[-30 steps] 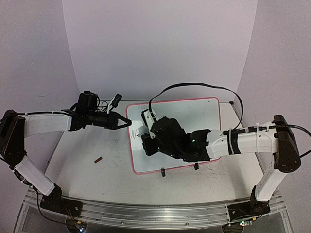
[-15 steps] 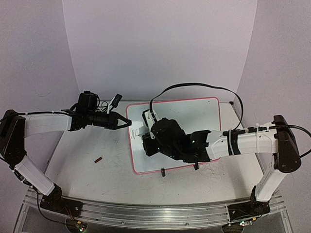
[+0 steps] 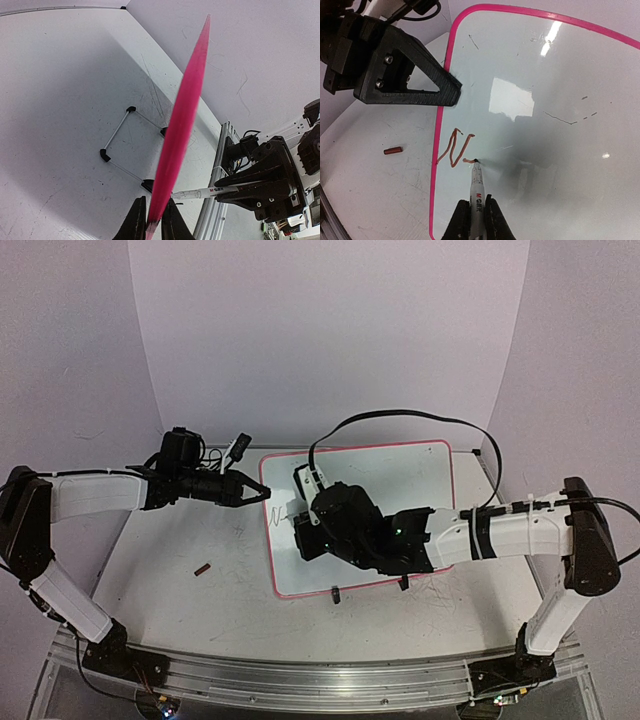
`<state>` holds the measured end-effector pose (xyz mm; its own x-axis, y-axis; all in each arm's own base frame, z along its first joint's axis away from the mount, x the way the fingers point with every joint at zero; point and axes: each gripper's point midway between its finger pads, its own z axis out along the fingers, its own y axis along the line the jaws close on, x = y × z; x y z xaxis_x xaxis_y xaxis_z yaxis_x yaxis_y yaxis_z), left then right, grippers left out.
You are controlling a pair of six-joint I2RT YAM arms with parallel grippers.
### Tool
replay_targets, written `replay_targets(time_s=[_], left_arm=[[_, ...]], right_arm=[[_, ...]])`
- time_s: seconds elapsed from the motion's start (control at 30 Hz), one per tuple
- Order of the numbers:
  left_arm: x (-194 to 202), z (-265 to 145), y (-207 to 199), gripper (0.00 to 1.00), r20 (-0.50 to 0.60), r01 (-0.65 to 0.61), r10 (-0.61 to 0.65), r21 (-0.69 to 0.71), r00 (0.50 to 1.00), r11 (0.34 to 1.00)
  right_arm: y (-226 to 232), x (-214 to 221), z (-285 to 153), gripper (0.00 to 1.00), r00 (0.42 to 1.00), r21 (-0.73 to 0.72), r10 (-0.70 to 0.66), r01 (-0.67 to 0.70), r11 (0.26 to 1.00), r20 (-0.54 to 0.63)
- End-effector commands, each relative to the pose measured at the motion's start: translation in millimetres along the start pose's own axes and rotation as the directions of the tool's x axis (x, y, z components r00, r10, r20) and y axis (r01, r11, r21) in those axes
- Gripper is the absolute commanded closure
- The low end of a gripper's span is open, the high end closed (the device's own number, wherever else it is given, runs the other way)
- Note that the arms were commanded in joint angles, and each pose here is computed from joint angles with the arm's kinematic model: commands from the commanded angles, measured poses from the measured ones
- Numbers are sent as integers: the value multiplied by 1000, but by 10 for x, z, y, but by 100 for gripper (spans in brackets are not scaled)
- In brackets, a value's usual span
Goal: Write a sentence on the whiteboard
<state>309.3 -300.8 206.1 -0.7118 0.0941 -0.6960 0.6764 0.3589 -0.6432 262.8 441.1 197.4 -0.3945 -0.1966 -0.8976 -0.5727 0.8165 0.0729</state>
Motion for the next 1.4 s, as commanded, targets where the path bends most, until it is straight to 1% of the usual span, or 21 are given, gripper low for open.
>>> replay_targets(time_s=[0.0,0.87,1.37], left_arm=[[-38,3,-91,89,7,-25,25,38,1000,999],[-38,1,-97,89,7,-26,25,40,1000,999],[-37,1,-97,89,7,-26,25,41,1000,999]], right_arm=[[-47,-180,8,100,999,21,12,-13,1000,45],[66,-30,143,100,1000,-18,1,-1,1000,7],[-39,182,44,100,999,-6,23,-24,1000,-38]])
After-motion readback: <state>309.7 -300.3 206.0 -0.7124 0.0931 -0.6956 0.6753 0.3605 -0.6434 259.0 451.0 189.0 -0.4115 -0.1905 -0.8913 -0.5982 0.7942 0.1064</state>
